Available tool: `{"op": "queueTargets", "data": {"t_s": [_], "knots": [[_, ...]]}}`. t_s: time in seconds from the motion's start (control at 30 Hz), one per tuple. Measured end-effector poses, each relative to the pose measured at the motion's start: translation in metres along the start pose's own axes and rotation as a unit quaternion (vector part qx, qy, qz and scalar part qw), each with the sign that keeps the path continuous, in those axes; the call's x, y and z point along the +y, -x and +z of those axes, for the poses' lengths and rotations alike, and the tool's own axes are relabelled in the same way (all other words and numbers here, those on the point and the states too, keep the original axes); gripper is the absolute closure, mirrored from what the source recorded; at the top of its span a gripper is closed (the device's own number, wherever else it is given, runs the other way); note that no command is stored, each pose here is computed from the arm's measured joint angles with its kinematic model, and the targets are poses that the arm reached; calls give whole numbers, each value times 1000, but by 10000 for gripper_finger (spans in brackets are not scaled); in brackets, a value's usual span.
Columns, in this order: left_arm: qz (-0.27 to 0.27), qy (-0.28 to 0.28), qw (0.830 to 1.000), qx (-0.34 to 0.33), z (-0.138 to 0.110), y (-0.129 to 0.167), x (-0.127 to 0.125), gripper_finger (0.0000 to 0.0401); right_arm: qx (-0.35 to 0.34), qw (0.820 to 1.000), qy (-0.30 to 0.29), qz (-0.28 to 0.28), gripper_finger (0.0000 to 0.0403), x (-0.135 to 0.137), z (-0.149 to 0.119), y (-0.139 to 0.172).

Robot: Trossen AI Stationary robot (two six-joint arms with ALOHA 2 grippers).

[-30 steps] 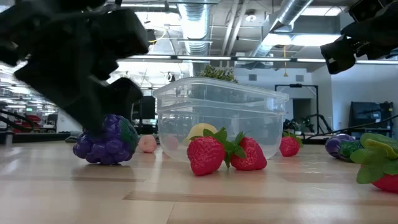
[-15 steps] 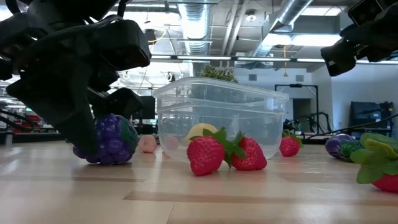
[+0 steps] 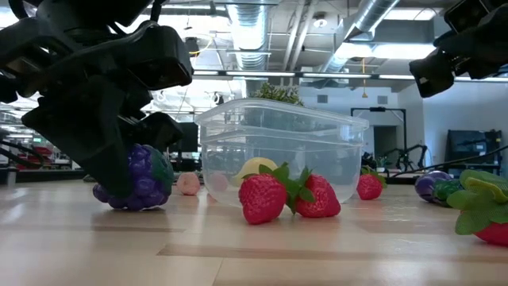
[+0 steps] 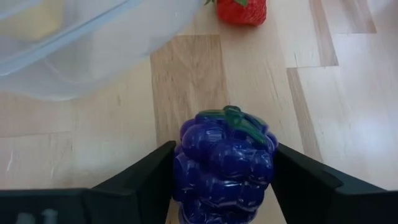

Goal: Pick and placing Produce into tupperware
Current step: Put the grapes into the transparent bin

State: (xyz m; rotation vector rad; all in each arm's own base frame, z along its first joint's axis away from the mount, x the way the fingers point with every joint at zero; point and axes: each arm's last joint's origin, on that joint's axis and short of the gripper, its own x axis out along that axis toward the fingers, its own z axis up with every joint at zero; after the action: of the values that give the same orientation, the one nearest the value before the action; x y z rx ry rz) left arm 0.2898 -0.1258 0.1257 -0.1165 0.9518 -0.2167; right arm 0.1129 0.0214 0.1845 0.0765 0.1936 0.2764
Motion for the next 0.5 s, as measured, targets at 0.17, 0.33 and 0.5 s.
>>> {"op": "queueTargets", "data": {"t_s": [0.17,0.33,0.5], "knots": [[0,0,1000,0,0,0,0,180,0,1000,0,0,165,0,0,0],[-1,-1,1000,1,0,0,0,178,0,1000,0,0,165,0,0,0],[-19,1,1000,-3,3,9,-2,177,0,1000,0,0,165,0,0,0]]}}
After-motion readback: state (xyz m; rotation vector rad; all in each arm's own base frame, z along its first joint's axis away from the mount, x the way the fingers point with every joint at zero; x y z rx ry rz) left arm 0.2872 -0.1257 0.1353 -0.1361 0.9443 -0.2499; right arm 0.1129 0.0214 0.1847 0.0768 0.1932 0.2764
